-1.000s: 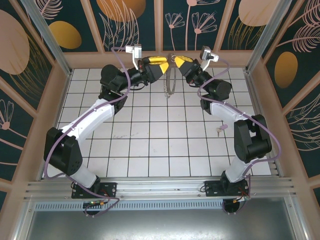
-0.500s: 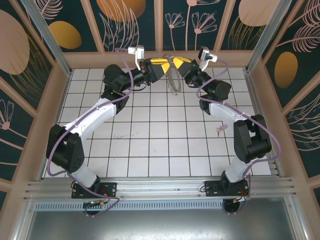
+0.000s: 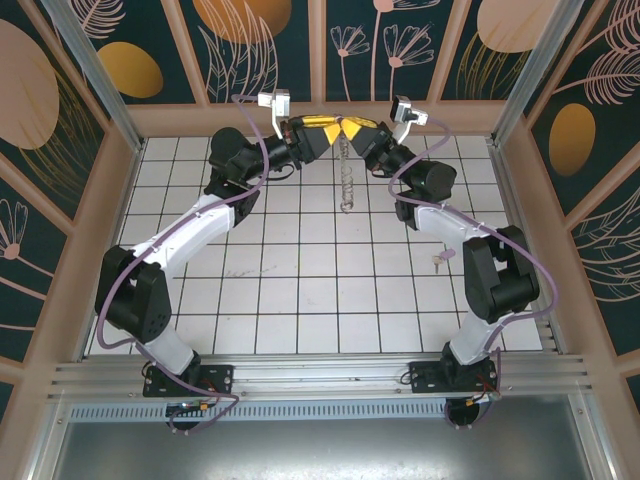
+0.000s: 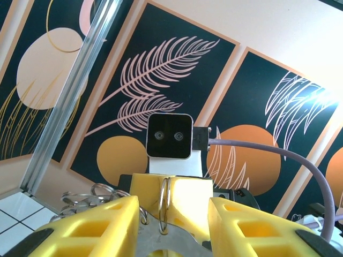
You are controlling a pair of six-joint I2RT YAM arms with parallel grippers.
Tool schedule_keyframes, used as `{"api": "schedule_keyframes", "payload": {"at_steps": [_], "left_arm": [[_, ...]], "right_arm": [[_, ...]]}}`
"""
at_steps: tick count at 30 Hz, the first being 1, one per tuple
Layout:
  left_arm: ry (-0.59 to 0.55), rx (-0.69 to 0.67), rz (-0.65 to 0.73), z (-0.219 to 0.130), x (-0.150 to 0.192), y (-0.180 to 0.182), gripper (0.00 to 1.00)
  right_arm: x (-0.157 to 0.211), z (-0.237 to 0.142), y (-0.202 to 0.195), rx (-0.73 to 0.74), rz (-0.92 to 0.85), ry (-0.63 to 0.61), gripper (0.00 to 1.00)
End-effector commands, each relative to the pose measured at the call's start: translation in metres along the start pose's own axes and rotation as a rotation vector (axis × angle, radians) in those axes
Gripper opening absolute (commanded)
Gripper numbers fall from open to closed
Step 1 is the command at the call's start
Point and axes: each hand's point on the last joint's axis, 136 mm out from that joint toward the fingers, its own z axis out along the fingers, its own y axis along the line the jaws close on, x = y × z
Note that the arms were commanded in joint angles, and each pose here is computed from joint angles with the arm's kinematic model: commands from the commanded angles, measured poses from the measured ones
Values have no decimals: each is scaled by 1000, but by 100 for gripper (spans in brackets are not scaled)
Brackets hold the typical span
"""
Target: Put the keys on the keyring
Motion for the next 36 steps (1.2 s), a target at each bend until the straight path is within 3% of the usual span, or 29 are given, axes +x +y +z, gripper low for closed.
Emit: {"api": "schedule_keyframes", "payload": {"at_steps": [1,9,17,18,20,22,25,29,36], "left_arm": [[-36,51,45,4,-14,-13,37],[-49,55,40,5,-15,-11,25],[-52,52,39,5,-15,-10,4],[-50,49,38,5,-15,-10,1],[-35,37,45,5,-13,-8,0],[-5,12,72,5,-10,-7,0],[75,-30,152,6,-4,-4,0],[221,-53,248,7,10,0,0],[389,-24,323,6,27,-1,0]], "right_arm": [[-11,7,36,-138,-97,-29,0],[-8,7,36,-140,-86,-16,0],[-7,8,35,-134,-84,-4,0],[-8,8,34,-125,-82,-1,2],[-16,1,26,-79,-76,-10,32],[-25,-10,18,-18,-73,-9,48],[-36,-28,7,85,-84,22,51],[-33,-36,-9,217,-136,176,52],[-8,-42,-3,242,-221,421,49]]}}
